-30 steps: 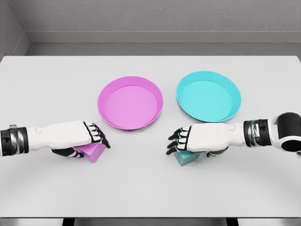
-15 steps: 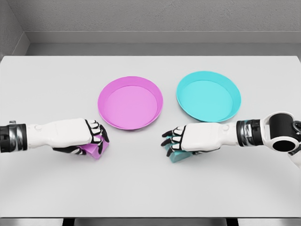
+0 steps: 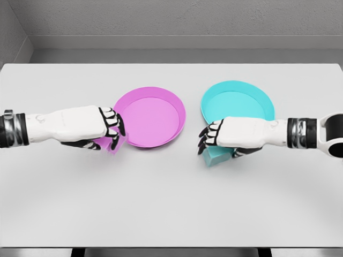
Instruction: Place the blocks in the corresponding plates according to their colors
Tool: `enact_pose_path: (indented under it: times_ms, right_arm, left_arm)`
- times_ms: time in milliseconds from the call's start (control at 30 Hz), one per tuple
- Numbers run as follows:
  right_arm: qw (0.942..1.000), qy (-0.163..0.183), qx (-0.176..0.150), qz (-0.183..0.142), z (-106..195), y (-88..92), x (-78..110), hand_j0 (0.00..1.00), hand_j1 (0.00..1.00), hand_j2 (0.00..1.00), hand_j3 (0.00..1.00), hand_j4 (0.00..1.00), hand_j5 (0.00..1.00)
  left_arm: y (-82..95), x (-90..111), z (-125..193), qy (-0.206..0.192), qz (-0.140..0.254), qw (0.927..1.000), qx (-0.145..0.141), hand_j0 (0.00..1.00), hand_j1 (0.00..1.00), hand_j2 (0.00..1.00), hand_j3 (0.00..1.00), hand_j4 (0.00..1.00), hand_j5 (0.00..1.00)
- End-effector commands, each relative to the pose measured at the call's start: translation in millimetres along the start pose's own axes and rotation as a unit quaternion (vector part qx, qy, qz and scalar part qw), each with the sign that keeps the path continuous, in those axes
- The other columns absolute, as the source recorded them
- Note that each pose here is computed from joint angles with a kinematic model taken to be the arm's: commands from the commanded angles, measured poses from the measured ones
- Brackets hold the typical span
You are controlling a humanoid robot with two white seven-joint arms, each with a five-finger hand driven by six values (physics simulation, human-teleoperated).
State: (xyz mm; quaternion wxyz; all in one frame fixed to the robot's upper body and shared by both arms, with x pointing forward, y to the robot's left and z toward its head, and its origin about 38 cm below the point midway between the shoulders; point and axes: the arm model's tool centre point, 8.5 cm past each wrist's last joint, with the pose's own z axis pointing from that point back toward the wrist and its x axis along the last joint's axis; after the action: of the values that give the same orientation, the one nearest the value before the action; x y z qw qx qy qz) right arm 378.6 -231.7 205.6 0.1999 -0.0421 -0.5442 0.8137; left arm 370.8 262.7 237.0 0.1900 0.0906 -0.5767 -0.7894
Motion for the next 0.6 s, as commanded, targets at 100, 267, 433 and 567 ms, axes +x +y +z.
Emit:
enact_pose_path:
  times_ms: [100,267,433,567]
  right_arm:
    - [0.9988,0.018,-0.037,-0.025,18.2,-12.9,-14.3,0.73,0.73,0.73,0.73,0.73,0.73]
    - [0.9921,0.039,-0.088,-0.081,41.2,-19.7,-40.5,0.74,0.74,0.74,0.74,0.74,0.74]
    - [0.9769,0.087,-0.139,-0.137,72.6,-18.0,-78.4,0.74,0.74,0.74,0.74,0.74,0.74]
    - [0.9726,0.087,-0.155,-0.151,68.8,-20.4,-86.4,1.0,1.0,1.0,1.0,1.0,1.0]
  left_arm:
    - [5.4,-16.9,-17.8,0.007,0.015,0.9995,0.027,0.36,0.36,0.36,0.36,0.36,0.36]
    - [10.6,-45.5,-45.0,0.024,0.039,0.998,0.044,0.36,0.36,0.36,0.36,0.36,0.36]
    - [-0.2,-64.1,-79.4,0.027,0.078,0.996,0.033,0.39,0.39,0.39,0.39,0.39,0.39]
    - [-2.8,-60.0,-94.0,0.015,0.086,0.9957,0.031,0.52,0.52,0.52,0.52,0.52,0.52]
